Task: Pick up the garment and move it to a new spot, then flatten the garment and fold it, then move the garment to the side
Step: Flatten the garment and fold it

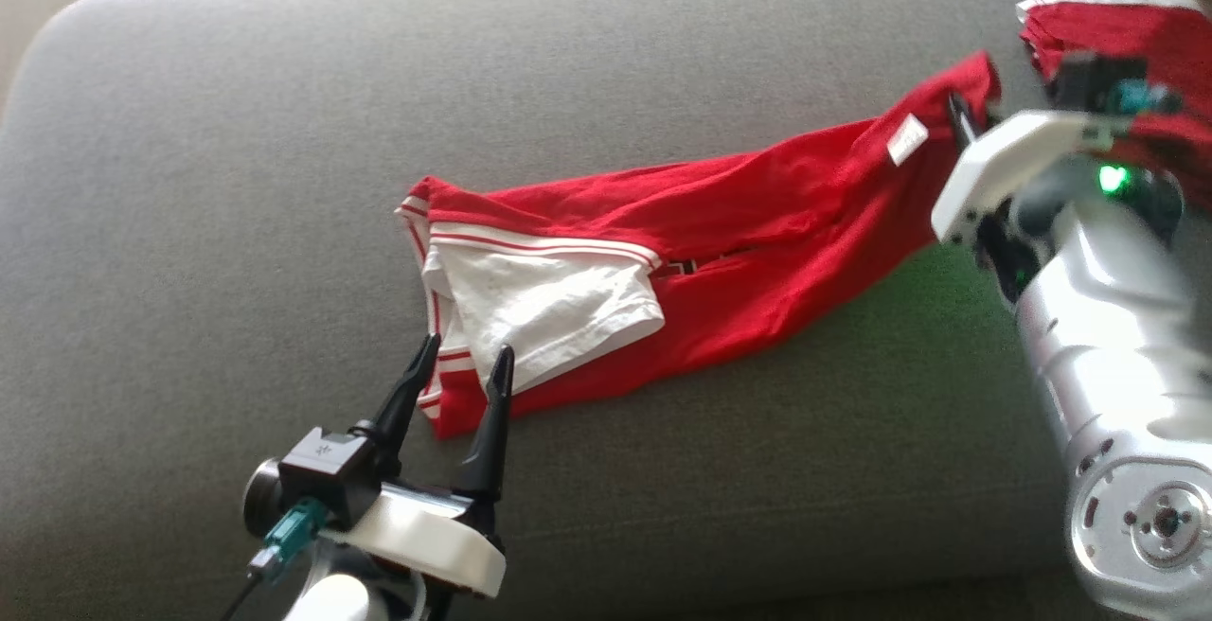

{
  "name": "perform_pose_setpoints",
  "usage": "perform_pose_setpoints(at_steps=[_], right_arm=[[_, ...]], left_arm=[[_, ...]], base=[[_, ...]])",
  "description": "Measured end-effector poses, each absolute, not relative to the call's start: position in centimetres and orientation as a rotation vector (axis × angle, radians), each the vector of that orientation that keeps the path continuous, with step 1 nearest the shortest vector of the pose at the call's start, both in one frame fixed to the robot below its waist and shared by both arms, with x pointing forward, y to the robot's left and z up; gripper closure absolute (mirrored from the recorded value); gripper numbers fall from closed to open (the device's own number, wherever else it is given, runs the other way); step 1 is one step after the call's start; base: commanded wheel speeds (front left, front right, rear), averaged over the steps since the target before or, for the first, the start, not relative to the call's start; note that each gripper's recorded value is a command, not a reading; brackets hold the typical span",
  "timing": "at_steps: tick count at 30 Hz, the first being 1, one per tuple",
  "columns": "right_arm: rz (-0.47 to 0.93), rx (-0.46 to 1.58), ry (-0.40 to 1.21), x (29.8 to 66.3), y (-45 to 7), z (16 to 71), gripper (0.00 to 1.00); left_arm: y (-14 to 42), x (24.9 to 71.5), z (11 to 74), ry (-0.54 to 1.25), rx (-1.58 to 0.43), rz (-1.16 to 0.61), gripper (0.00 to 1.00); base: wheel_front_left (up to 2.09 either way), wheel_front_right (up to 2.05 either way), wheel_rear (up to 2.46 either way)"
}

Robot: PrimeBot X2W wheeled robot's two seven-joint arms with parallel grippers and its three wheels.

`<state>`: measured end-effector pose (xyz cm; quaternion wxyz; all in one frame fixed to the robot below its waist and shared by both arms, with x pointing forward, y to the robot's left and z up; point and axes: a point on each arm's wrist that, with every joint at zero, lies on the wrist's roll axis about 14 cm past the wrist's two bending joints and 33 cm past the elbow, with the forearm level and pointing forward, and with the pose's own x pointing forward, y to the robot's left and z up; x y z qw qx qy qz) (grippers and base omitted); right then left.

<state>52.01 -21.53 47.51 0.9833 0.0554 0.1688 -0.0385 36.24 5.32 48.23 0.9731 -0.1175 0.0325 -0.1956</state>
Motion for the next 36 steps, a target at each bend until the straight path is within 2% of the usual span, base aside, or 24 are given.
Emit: perform_pose_setpoints(at_steps=[6, 8, 11, 13, 17, 27, 36], right_arm=[[0.085, 0.177, 0.347, 53.3, -15.7, 49.2, 1.0], [0.193, 0.211, 0.317, 53.5, -12.2, 50.7, 1.0], [0.365, 0.266, 0.322, 51.4, -6.7, 50.5, 1.0], [0.426, 0.282, 0.372, 49.6, -4.6, 48.7, 1.0], [0.511, 0.298, 0.427, 47.5, -2.0, 47.2, 1.0], [0.664, 0.334, 0.373, 46.6, 2.9, 49.8, 1.0], [0.773, 0.362, 0.434, 44.4, 6.6, 48.6, 1.0]], left_arm=[[6.0, 35.5, 48.4, 0.06, -0.239, -0.368, 0.0], [6.3, 35.2, 48.3, 0.064, -0.24, -0.358, 0.0], [6.8, 34.9, 48.0, 0.073, -0.24, -0.338, 0.0], [7.1, 34.7, 47.9, 0.077, -0.241, -0.325, 0.0], [7.9, 34.5, 47.9, 0.076, -0.244, -0.297, 0.0], [8.8, 34.2, 48.0, 0.071, -0.258, -0.257, 0.0], [9.6, 33.8, 47.8, 0.075, -0.256, -0.225, 0.0]], base=[[0.0, 0.0, 0.0], [0.0, 0.0, 0.0], [0.0, 0.0, 0.0], [0.0, 0.0, 0.0], [0.0, 0.0, 0.0], [0.0, 0.0, 0.0], [0.0, 0.0, 0.0]])
